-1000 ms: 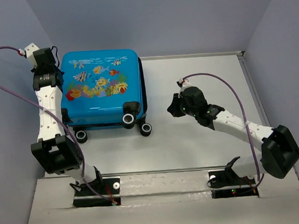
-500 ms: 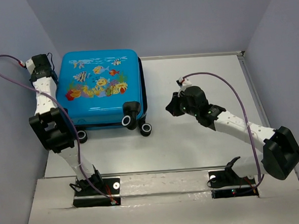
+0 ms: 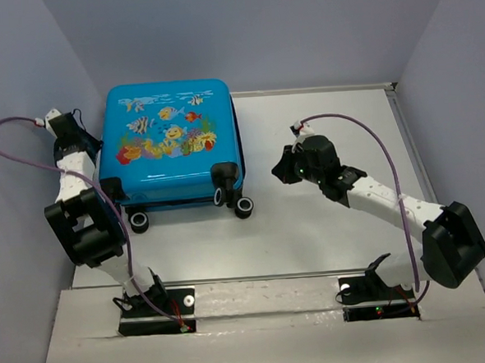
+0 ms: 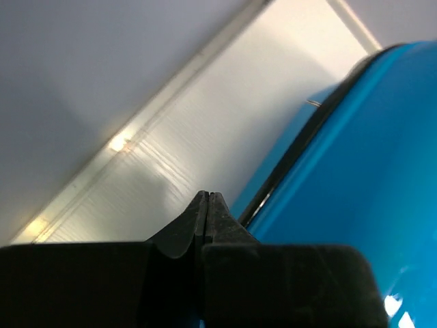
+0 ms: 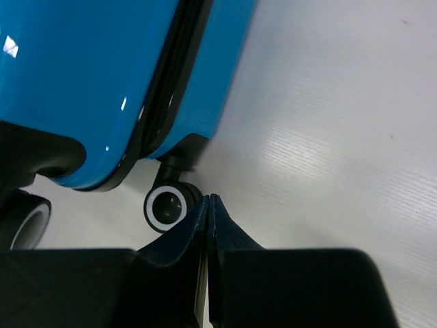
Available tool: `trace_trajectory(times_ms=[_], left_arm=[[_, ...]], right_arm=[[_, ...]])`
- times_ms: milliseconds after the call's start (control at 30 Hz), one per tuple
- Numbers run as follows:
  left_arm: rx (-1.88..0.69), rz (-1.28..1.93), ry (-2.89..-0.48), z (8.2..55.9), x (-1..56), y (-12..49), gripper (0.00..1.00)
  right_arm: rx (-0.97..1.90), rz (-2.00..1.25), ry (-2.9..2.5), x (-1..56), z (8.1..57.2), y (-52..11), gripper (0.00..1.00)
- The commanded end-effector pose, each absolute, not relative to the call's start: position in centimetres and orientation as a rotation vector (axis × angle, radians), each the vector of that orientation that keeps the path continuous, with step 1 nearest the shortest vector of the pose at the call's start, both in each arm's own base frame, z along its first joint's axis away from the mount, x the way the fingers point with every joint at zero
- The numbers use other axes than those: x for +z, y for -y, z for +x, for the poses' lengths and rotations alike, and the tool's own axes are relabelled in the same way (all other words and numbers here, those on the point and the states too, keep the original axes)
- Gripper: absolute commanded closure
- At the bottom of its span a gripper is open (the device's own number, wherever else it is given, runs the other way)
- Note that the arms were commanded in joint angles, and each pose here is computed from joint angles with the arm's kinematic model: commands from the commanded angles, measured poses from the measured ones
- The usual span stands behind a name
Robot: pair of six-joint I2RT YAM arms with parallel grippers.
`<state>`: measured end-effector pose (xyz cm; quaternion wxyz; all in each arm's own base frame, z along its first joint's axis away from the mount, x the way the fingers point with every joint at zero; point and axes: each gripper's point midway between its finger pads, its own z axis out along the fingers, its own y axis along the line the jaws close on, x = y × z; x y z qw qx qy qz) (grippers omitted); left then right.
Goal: Pack the luggage
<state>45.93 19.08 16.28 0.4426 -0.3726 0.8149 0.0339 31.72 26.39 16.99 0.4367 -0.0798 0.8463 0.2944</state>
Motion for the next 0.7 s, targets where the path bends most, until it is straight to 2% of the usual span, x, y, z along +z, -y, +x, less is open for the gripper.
trace_trajectory(times_ms=[0, 233, 367, 467, 500, 633, 667], left_arm=[[-0.437, -0.8, -2.3, 41.0, 10.1, -4.7, 0.94], [-0.691, -0.593, -2.276, 37.2, 12.7, 5.5, 0.94], [-0.795, -0.474, -2.157, 35.0, 18.2, 10.5, 0.94], [-0.669, -0.455, -2.061, 34.9, 22.4, 9.6, 0.94], [-0.549, -0.497, -1.995, 35.7, 24.9, 7.5, 0.94], [-0.34, -0.519, -1.787, 37.4, 32.5, 3.7, 0.89], [-0.316, -0.533, -1.759, 38.0, 33.4, 3.1, 0.85]], right_arm=[[0.705, -0.105, -2.012, 20.5, 35.1, -24.4, 0.93], [0.589, -0.063, -1.991, 23.0, 35.3, -20.1, 0.93], [0.45, 0.007, -2.002, 23.6, 34.6, -16.5, 0.93], [0.388, 0.081, -1.96, 25.0, 33.8, -14.4, 0.93], [0.372, 0.094, -1.963, 25.1, 33.4, -13.9, 0.93], [0.363, 0.097, -1.908, 27.5, 31.8, -12.7, 0.93], [0.385, 0.08, -1.908, 27.6, 31.4, -13.0, 0.93]])
